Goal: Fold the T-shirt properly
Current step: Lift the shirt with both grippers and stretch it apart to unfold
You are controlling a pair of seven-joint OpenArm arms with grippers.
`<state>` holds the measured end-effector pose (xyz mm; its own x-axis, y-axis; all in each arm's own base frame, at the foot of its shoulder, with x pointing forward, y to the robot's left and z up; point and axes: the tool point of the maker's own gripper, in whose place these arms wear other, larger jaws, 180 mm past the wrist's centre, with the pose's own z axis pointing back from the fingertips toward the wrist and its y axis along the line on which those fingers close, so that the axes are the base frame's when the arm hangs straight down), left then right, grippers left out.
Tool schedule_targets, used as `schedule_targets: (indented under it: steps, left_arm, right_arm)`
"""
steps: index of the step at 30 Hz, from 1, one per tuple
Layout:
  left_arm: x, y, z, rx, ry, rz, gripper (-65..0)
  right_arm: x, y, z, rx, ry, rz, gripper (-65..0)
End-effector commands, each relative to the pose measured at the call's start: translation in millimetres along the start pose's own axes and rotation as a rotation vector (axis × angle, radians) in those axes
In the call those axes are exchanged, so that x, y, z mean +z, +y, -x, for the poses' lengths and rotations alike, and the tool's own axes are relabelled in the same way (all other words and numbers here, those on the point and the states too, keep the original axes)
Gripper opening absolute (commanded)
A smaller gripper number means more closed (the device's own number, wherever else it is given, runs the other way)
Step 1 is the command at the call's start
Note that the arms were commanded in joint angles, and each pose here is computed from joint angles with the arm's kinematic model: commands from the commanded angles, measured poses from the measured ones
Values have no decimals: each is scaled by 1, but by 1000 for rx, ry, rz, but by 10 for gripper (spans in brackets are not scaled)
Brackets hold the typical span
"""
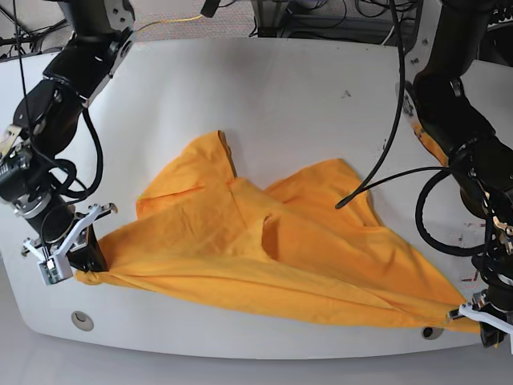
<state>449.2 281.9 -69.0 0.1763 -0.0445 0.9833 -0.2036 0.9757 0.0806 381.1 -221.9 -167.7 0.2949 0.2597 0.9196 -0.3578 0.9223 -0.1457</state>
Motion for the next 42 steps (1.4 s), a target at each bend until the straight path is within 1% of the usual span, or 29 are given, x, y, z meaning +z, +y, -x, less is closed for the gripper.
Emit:
schedule_targets:
  steps: [1,6,9,11,13,15,19,21,24,26,29,34,37,42]
  left_arm:
    - [5,11,-54,7,-130,-23,-624]
    - [11,21,-94,14,-210,-39,-622]
    - [10,16,-113,6,-238,-24,-622]
    - [13,23,-128,1,-264,-39,-622]
    - [16,30,-139,0,-285,-53,-622]
    - [18,37,-157,8,-310,-59,-622]
    - [28,51,-186,18,-363,-82,-622]
    - [34,59,-196,17,-386,-99,-621]
    - [37,63,-202,13,-395,-109,-621]
    - [37,63,-201,7,-393,-107,-621]
    - [32,54,-188,-43,-364,-88,-621]
    - [28,44,-148,-106,-291,-83,-622]
    - [22,31,-114,-124,-231,-57,-622]
    - [23,13,-59,-164,-147,-27,-621]
  right_arm:
    - [3,-28,-44,88,-67,48,-650]
    - [1,-49,-90,178,-97,68,-650]
    - [0,-60,-115,206,-114,73,-650]
    - [3,-68,-142,237,-144,86,-650]
    - [4,-71,-160,260,-159,91,-650]
    - [6,-74,-190,302,-184,96,-650]
    - [11,-77,-230,347,-216,100,-650]
    - [17,-77,-249,373,-236,110,-650]
    - [23,-73,-268,419,-252,121,-650]
    - [22,-70,-271,434,-250,118,-650]
    - [19,-65,-267,441,-243,104,-650]
    - [2,-63,-231,418,-175,78,-650]
    - [-3,-64,-192,372,-137,71,-650]
    - [-7,-53,-134,342,-65,51,-650]
